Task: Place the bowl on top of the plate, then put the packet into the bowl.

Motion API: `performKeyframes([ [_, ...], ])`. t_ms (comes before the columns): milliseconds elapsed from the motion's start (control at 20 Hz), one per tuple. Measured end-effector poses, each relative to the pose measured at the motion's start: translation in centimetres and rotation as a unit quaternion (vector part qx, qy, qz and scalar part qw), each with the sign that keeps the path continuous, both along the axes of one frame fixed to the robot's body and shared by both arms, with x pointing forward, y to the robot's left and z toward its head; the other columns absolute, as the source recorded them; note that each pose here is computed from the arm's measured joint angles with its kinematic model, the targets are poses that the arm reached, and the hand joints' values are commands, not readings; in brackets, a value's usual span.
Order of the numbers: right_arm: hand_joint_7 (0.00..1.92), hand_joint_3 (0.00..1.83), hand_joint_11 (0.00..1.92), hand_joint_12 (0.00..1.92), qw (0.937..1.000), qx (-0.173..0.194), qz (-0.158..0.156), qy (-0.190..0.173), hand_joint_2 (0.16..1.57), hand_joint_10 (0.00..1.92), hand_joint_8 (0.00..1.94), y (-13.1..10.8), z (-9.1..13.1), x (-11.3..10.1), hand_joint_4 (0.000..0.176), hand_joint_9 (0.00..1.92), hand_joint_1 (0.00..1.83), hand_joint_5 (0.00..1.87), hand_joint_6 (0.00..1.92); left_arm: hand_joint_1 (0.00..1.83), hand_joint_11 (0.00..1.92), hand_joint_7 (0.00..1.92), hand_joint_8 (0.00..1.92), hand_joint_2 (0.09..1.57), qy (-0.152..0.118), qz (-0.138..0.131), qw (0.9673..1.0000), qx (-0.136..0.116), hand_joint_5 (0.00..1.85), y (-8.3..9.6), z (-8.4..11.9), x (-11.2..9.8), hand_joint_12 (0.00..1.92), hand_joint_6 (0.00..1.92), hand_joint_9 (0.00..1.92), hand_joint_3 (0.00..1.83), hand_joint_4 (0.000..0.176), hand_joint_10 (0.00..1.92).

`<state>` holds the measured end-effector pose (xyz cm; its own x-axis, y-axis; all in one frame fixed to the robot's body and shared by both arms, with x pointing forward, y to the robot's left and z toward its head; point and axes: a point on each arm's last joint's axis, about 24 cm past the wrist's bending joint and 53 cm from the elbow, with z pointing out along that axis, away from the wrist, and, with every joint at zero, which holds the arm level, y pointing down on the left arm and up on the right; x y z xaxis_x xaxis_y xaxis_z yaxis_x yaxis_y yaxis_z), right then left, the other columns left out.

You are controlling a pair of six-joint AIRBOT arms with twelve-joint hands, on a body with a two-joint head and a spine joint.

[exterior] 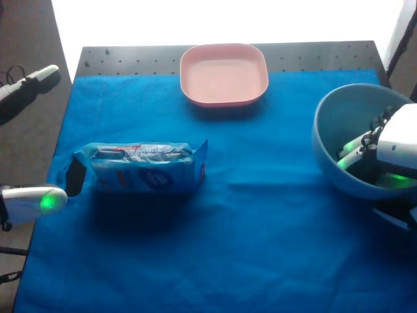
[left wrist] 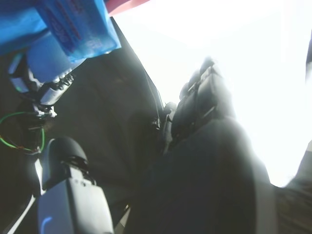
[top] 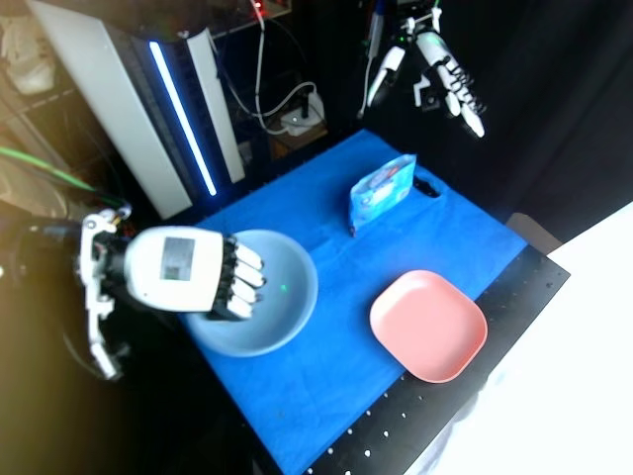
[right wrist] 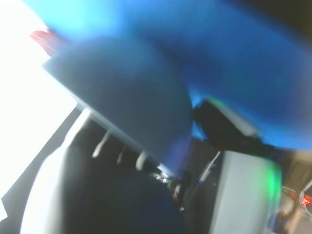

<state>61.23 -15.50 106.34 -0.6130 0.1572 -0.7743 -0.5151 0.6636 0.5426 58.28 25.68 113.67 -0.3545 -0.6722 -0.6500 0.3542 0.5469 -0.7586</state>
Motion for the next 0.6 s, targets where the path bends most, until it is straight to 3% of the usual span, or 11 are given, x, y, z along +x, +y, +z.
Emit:
performKeyframes([
  [250, 0.82, 1.13, 1.28, 1.92, 1.0000, 0.006, -0.004, -0.004, 0.84, 1.92, 1.94, 0.0, 0.4, 0.4, 0.000, 1.26, 1.11, 0.65, 1.87, 0.57, 0.04, 0.00, 0.00, 0.93, 0.001, 0.001, 1.0000, -0.002, 0.01, 0.1, -0.1, 0.1, 0.02, 0.00, 0.00, 0.00, 0.137, 0.00],
  [300, 0.90, 1.29, 1.33, 1.92, 0.9999, 0.011, -0.003, -0.008, 0.75, 1.92, 1.94, 0.2, 0.9, 0.5, 0.000, 1.35, 1.13, 0.71, 1.89, 0.59, 0.04, 0.00, 0.00, 0.94, 0.001, 0.000, 1.0000, -0.002, 0.00, 0.0, -0.2, 0.0, 0.03, 0.00, 0.00, 0.01, 0.131, 0.00],
  [450, 0.98, 1.40, 1.42, 1.92, 0.9992, 0.030, 0.000, -0.025, 0.69, 1.92, 1.94, 0.9, 2.6, 1.1, 0.000, 1.42, 1.16, 0.76, 1.91, 0.58, 0.04, 0.00, 0.00, 0.95, 0.001, -0.001, 1.0000, -0.002, 0.00, -0.1, -0.2, 0.0, 0.03, 0.00, 0.00, 0.01, 0.142, 0.00],
  [500, 0.98, 1.40, 1.42, 1.92, 0.9989, 0.035, 0.001, -0.030, 0.69, 1.92, 1.94, 1.0, 3.0, 1.3, 0.000, 1.42, 1.16, 0.76, 1.91, 0.58, 0.04, 0.00, 0.00, 0.95, 0.001, 0.000, 1.0000, -0.002, 0.00, 0.0, -0.2, 0.0, 0.03, 0.00, 0.00, 0.01, 0.142, 0.00],
  [550, 0.99, 1.41, 1.44, 1.92, 0.9985, 0.040, 0.003, -0.038, 0.69, 1.92, 1.94, 1.3, 3.7, 1.5, 0.000, 1.41, 1.16, 0.76, 1.91, 0.58, 0.05, 0.00, 0.00, 0.95, 0.001, -0.001, 1.0000, -0.002, 0.01, 0.0, -0.2, 0.0, 0.03, 0.00, 0.00, 0.01, 0.131, 0.00],
  [600, 1.21, 1.07, 1.50, 1.92, 0.9975, 0.051, 0.003, -0.047, 0.89, 1.92, 1.94, 1.5, 4.6, 1.8, 0.000, 1.45, 1.00, 0.66, 1.92, 0.57, 0.05, 0.00, 0.00, 0.95, 0.001, -0.001, 1.0000, -0.002, 0.01, 0.0, -0.2, 0.0, 0.04, 0.00, 0.00, 0.01, 0.137, 0.00],
])
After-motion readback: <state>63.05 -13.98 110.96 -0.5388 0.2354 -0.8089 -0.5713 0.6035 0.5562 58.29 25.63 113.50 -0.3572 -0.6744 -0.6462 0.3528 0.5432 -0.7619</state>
